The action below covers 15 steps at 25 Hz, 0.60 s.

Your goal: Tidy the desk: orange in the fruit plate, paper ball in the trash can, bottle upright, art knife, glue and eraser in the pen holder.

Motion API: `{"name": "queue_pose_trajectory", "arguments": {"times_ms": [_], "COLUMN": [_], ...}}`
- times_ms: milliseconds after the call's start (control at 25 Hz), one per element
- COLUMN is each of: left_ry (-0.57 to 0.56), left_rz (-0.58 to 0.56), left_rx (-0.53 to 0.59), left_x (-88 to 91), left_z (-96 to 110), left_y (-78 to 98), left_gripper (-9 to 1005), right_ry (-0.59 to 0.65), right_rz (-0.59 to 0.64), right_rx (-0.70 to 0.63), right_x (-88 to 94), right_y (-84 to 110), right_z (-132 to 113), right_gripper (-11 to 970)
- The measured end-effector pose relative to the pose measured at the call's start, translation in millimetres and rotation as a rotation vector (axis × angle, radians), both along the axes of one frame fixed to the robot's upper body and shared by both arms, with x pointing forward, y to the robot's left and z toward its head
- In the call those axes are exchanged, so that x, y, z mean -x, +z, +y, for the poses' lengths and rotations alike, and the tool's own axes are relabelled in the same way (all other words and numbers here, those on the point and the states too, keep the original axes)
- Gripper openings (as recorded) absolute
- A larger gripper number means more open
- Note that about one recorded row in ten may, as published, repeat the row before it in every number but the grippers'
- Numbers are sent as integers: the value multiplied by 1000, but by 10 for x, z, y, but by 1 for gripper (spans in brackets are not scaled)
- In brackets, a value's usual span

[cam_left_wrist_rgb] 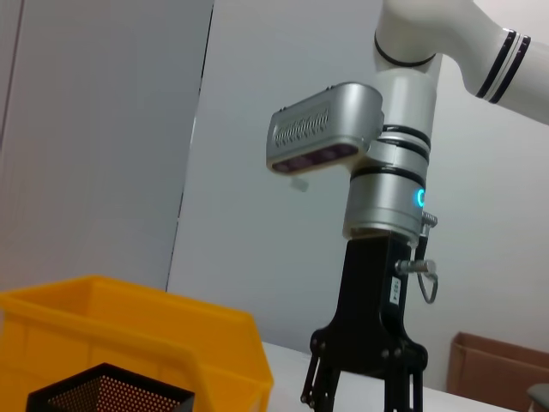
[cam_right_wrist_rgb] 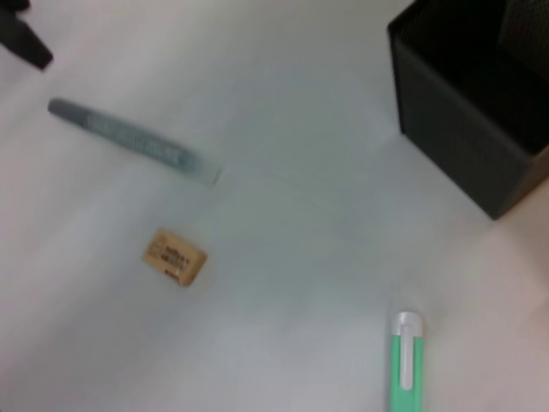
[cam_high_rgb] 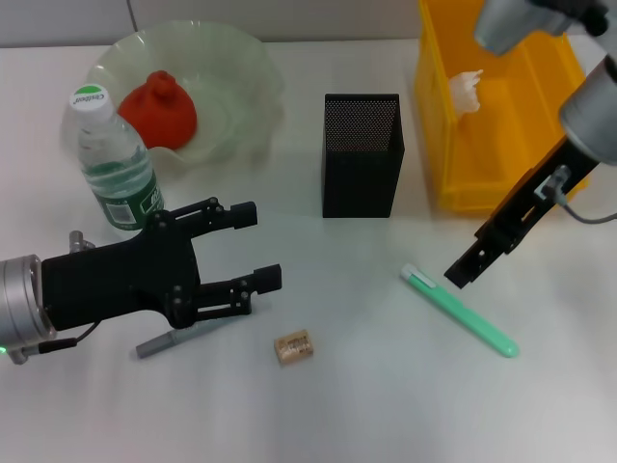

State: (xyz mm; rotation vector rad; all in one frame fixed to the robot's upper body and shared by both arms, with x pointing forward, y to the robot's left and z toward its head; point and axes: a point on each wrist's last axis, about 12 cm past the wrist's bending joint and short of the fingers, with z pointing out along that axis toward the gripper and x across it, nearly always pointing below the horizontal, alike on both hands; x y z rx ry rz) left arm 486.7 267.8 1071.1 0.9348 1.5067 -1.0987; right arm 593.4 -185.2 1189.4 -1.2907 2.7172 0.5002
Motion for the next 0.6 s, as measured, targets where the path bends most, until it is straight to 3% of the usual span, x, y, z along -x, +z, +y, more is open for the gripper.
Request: {"name": "queue_pose_trajectory", "arguments": {"times_ms": [600], "left_ry": [10], "left_rz": [-6], "left_rx": [-14], "left_x": [-16], "left_z": [-11], "left_y": [-20], "left_gripper": [804], "right_ry": [24], "right_rz": [21], "right_rx": [74], "right_x": [-62], "right_y": [-371], "right_z": [146], "right_gripper": [682]}}
